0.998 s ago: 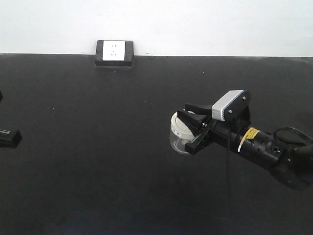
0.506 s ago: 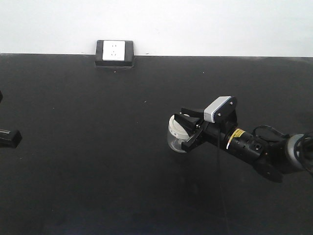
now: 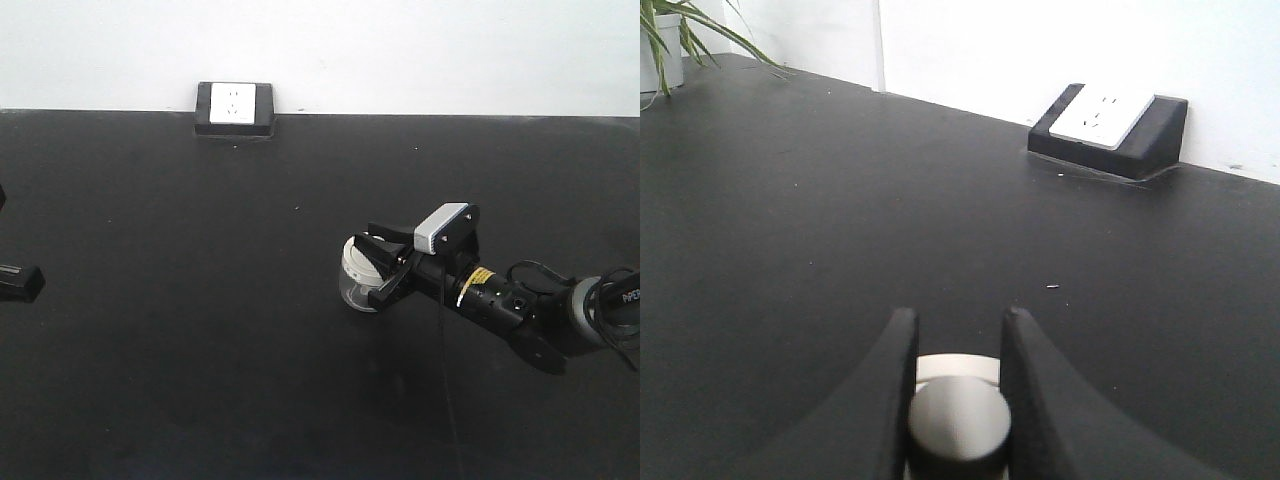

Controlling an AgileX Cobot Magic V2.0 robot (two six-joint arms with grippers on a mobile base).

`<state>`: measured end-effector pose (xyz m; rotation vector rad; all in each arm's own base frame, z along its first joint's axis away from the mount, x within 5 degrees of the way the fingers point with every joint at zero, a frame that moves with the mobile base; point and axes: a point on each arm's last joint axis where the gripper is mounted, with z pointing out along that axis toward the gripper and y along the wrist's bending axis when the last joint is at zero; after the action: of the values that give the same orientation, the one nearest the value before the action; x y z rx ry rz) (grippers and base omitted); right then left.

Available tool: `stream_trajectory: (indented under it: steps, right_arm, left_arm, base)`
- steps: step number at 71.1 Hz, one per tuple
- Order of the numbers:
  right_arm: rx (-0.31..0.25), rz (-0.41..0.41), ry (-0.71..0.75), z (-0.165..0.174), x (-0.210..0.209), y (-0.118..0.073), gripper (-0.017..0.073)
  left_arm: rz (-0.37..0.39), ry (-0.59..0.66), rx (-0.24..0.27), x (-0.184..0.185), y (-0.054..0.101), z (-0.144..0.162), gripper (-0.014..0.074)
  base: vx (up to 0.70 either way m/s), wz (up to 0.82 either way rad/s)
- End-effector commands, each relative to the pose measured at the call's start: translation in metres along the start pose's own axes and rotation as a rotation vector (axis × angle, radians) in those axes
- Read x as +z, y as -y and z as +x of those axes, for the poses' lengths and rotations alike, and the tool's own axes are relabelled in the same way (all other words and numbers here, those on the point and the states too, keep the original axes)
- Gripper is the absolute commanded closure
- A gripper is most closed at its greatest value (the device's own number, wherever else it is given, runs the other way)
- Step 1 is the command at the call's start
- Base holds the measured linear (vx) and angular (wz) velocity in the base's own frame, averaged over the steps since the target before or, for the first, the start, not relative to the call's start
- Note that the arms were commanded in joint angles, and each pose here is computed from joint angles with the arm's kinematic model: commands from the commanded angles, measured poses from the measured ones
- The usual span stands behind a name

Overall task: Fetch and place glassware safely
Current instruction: 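Extend the right gripper forward and lower the jar onto the counter, then open the right gripper to release the jar lid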

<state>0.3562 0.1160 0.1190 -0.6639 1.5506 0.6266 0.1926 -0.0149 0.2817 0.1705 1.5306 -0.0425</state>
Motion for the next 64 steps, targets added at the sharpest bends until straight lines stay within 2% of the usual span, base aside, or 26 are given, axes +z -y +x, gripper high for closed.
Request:
stream_trajectory:
  steps: [1, 11, 28, 36, 45, 64]
  right_arm:
    - [-0.036, 0.002, 0.103, -0.0238, 0.0002, 0.003, 0.0523]
    - [-0.036, -0.01, 0.099, -0.0235, 0.0002, 0.0019, 0.0416]
    - [-0.037, -0.012, 0.099, -0.0234, 0.0002, 0.0017, 0.0046]
    - [-0.036, -0.009, 0.1, -0.0235, 0.0002, 0.002, -0.0079]
    - [-0.036, -0.009, 0.1, -0.0235, 0.0002, 0.002, -0.012]
    - [-0.035, -0.009, 0.101, -0.0236, 0.0002, 0.002, -0.0077]
  left_arm:
    - [0.002, 0.105, -0.012, 0.0005, -0.0003, -0.0163, 0.0601]
    - [0.002, 0.105, -0.012, 0.0005, -0.0003, -0.0163, 0.0601]
    - [0.002, 0.105, -0.012, 0.0005, -0.0003, -0.0163, 0.0601]
    - [0.002, 0.105, -0.012, 0.0005, -0.0003, -0.0163, 0.0601]
    - [0.002, 0.105, -0.012, 0.0005, -0.0003, -0.0163, 0.0601]
    - [0.002, 0.105, -0.012, 0.0005, -0.0003, -0.0163, 0.0601]
  base:
    - [0.0, 0.0]
    - [0.0, 0.0]
    - [0.0, 0.0]
    - [0.0, 0.0]
    - [0.0, 0.0]
    - [0.0, 0.0]
